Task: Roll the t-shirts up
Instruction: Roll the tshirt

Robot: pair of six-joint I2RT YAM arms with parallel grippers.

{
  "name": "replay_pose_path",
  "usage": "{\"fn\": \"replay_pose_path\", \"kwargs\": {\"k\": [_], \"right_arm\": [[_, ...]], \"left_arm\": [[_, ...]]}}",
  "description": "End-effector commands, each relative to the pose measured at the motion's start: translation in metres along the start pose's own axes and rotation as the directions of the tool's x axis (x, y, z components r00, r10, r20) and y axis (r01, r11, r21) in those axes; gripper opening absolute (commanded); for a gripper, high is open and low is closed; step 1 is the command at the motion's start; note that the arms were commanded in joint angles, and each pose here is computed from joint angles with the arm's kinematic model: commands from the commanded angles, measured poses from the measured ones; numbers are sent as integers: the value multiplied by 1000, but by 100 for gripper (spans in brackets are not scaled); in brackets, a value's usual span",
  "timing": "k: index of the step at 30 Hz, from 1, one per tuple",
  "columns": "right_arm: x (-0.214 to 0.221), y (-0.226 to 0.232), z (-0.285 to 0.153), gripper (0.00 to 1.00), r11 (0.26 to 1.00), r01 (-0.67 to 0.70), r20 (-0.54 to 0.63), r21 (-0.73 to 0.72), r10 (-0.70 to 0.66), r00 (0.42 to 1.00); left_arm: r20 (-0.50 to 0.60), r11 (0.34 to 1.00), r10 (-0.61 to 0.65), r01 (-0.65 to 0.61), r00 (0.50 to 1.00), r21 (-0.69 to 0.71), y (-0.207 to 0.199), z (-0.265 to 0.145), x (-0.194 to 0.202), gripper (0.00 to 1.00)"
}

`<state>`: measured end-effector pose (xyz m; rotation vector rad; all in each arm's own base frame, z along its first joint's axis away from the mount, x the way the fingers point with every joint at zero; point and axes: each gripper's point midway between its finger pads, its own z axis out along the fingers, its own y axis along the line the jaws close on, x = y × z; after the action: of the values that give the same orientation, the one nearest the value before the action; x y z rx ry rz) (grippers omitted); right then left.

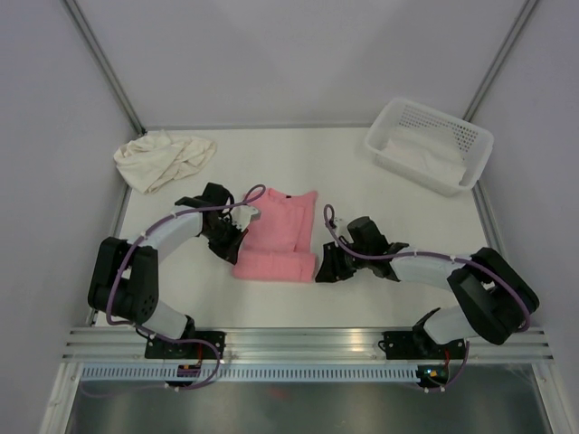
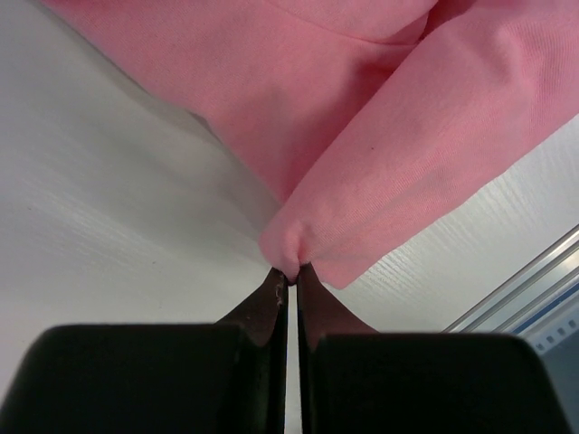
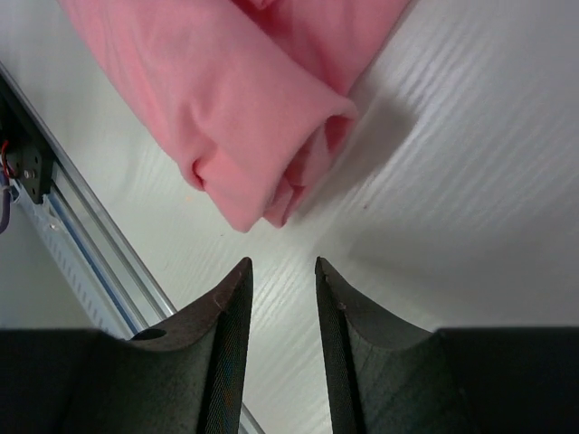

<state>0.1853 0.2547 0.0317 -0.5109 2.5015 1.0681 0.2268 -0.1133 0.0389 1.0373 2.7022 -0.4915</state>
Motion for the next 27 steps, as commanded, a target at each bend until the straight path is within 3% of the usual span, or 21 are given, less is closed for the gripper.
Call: {"fn": "replay_pose_path", "kwargs": {"k": [1, 10, 15, 18, 19, 22, 27], "right_arm": [[-18, 25, 9, 41, 995, 74, 74, -62, -69, 995], [-21, 23, 37, 41, 994, 110, 50, -27, -109, 993], [-31, 17, 38, 25, 995, 100, 91, 2, -100, 991], [-36, 19, 39, 3, 995, 95, 102, -13, -93, 990], [-33, 17, 38, 0, 996, 94, 91, -12, -92, 992], [-28, 13, 31, 0, 992, 126, 64, 5, -126, 990], [-22, -14, 6, 0, 997, 65, 4, 49, -65, 998]], "left_arm": [[42, 1000, -26, 26, 999, 15, -1, -2, -15, 2], [37, 1000, -28, 29, 999, -8, 2, -4, -12, 2], [39, 1000, -28, 28, 999, -5, 1, -4, -12, 2], [27, 1000, -27, 28, 999, -5, 2, -2, -10, 2], [28, 1000, -23, 23, 999, -14, 4, -3, -11, 2], [7, 996, -8, 8, 1000, -84, 18, -5, -9, 2], [-27, 983, -9, 4, 1000, -185, 40, -6, -12, 2]]}}
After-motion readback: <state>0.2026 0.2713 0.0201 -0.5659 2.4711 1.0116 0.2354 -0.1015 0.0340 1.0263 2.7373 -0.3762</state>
